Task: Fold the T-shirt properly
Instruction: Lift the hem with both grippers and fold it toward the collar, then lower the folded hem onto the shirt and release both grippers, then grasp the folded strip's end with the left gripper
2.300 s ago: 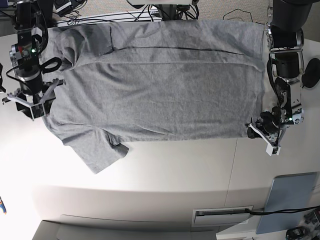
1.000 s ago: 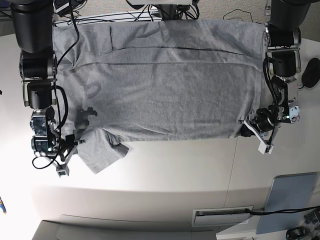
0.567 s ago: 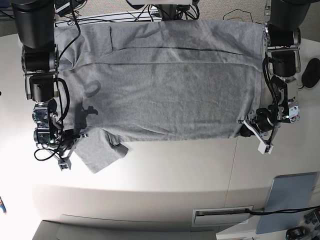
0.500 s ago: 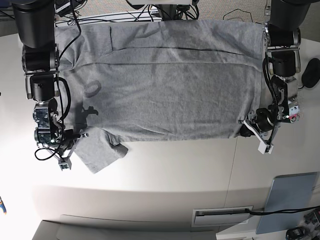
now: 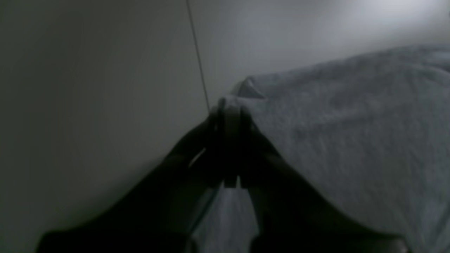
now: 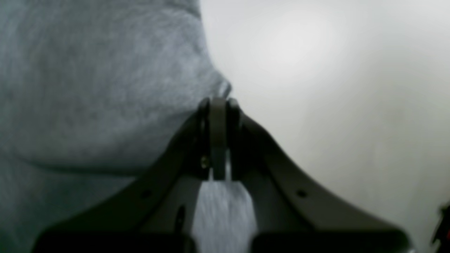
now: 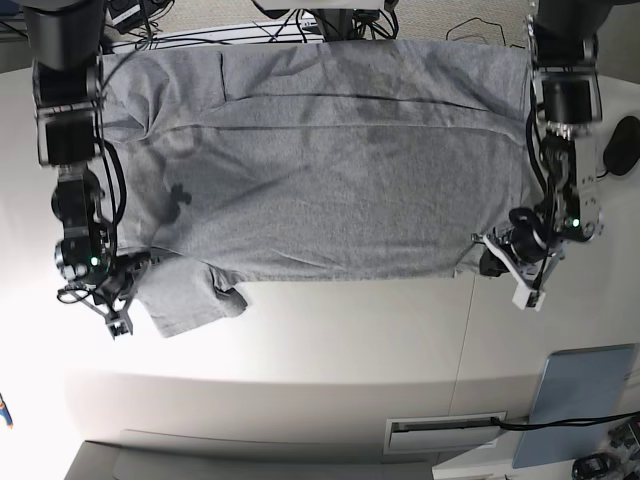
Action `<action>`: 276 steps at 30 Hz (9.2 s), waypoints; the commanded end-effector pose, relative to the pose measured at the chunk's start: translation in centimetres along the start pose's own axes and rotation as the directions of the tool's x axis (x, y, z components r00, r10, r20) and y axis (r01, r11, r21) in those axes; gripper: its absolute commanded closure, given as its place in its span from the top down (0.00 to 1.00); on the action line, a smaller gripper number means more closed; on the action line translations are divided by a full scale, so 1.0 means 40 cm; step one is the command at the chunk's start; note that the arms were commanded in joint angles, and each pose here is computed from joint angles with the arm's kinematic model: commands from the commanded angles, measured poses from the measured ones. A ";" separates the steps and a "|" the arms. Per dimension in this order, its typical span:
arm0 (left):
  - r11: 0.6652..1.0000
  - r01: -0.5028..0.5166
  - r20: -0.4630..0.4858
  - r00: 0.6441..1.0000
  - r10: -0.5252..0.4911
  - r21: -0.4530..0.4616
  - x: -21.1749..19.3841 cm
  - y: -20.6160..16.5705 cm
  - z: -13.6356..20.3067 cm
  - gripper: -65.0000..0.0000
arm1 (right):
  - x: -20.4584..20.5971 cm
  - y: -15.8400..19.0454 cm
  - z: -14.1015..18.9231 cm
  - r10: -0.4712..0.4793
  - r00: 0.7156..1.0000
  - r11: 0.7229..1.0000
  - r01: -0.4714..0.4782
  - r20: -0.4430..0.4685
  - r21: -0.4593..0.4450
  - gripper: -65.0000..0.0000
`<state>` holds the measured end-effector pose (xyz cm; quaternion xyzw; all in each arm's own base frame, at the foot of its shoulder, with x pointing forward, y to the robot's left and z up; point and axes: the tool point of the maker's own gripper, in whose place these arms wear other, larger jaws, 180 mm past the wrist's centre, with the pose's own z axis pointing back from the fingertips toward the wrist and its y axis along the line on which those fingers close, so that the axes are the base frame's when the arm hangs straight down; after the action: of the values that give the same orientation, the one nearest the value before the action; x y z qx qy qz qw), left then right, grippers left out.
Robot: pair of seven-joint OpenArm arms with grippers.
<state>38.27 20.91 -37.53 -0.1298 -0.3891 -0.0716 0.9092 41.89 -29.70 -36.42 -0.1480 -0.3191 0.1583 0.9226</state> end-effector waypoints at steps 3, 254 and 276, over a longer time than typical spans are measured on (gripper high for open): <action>1.000 -0.024 0.082 0.996 0.023 0.016 0.023 0.025 0.063 0.00 | 0.002 -0.059 0.049 -0.015 0.998 0.998 0.018 0.055 -0.056 0.00; 0.970 -0.243 -0.048 0.969 0.243 0.014 -0.362 0.032 0.348 0.71 | -0.245 0.067 0.314 -0.102 0.993 0.994 0.099 0.059 0.047 0.36; 0.922 -0.368 -0.227 0.915 0.335 -0.123 -0.522 -0.036 0.337 0.71 | -0.247 0.067 0.314 -0.102 0.993 0.994 0.099 0.057 0.047 0.36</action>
<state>16.32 23.86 -42.04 -0.2809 -0.3090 0.0591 0.9067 25.29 -28.58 -34.42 -0.0979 -0.3331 0.1173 0.9304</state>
